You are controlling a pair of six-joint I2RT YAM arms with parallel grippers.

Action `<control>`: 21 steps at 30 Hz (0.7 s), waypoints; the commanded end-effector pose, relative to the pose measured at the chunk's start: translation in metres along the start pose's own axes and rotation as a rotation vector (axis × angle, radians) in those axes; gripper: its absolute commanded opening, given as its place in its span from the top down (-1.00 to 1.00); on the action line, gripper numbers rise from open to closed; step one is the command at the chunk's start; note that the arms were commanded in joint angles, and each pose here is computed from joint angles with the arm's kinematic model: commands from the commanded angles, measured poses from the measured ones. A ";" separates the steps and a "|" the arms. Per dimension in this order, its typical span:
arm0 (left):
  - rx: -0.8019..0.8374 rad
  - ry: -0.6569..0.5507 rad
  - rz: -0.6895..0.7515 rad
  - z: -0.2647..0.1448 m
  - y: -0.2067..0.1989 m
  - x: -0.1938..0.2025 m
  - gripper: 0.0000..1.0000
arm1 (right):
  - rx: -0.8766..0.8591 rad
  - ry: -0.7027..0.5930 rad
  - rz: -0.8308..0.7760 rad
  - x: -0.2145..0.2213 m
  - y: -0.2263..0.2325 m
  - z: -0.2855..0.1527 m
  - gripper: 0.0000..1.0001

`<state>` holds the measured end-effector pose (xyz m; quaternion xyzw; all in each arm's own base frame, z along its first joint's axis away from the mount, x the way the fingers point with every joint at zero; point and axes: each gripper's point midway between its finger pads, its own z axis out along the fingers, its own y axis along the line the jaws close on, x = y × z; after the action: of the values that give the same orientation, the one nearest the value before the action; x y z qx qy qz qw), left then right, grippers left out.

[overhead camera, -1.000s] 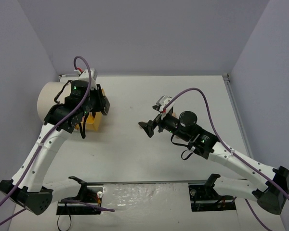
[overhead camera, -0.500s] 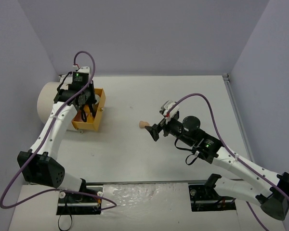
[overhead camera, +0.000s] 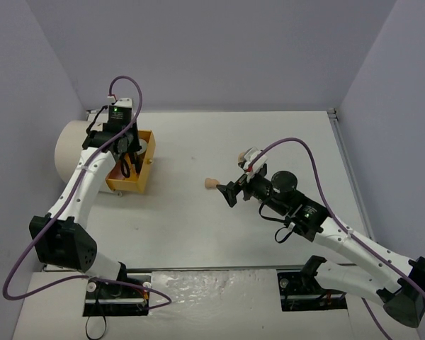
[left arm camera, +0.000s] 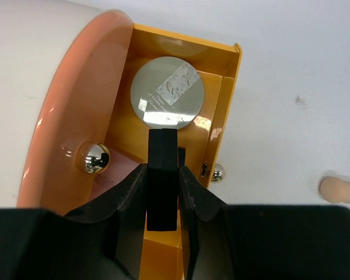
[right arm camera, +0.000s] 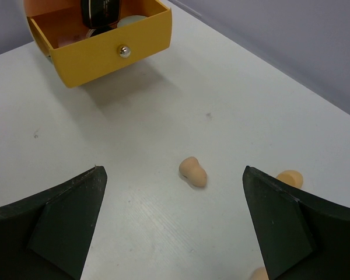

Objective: Organize the makeup

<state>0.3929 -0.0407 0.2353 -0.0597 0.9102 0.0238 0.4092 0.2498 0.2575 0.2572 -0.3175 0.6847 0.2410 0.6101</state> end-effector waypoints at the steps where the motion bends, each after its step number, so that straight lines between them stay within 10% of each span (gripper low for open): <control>1: -0.065 -0.034 0.012 -0.001 0.015 -0.007 1.00 | 0.024 -0.088 -0.006 -0.024 -0.008 -0.004 -1.00; 21: 0.025 -0.170 0.040 -0.020 0.001 -0.043 1.00 | 0.015 -0.082 0.010 -0.017 -0.009 -0.002 -1.00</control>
<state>0.3879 -0.0291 0.2308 -0.0525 0.9110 0.0566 0.4050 0.2530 0.2493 0.2495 -0.3106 0.6920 0.2347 0.6079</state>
